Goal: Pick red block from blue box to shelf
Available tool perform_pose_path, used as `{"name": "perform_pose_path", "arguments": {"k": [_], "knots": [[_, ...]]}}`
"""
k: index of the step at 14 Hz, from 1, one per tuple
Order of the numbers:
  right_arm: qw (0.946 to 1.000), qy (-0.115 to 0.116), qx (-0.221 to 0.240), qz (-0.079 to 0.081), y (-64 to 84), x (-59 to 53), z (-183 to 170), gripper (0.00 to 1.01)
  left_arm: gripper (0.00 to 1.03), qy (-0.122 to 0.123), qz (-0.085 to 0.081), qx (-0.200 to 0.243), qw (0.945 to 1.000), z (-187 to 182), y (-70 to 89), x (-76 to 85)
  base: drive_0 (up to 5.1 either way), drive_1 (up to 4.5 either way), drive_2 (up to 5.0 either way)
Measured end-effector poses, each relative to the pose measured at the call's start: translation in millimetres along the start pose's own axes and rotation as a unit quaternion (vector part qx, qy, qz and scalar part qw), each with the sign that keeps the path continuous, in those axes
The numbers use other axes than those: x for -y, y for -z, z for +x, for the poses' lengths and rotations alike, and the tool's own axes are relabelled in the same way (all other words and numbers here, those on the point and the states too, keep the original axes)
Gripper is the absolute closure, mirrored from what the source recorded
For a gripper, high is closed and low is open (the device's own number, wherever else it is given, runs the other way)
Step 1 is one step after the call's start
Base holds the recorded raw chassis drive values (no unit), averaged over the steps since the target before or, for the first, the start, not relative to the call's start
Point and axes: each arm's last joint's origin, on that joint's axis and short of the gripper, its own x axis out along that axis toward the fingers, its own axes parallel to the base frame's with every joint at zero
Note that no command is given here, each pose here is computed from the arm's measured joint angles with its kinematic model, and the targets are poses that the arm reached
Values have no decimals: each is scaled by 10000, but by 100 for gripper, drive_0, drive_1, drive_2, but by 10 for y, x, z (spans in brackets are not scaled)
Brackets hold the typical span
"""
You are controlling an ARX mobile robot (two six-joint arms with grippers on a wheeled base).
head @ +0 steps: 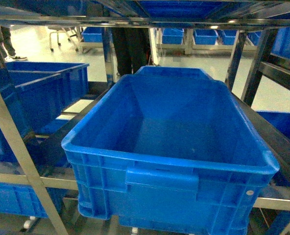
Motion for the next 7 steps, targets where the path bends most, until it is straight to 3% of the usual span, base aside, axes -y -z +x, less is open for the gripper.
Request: {"name": "perform_pose_path", "arguments": {"k": [3,7], "knots": [[9973,-436,-575,130,41,-11,366,75,5,0,0,0,10000,0,0,0,0,0,0],[9951,-728,-617,-252,21,-151,736,75,5,0,0,0,10000,0,0,0,0,0,0]]}}
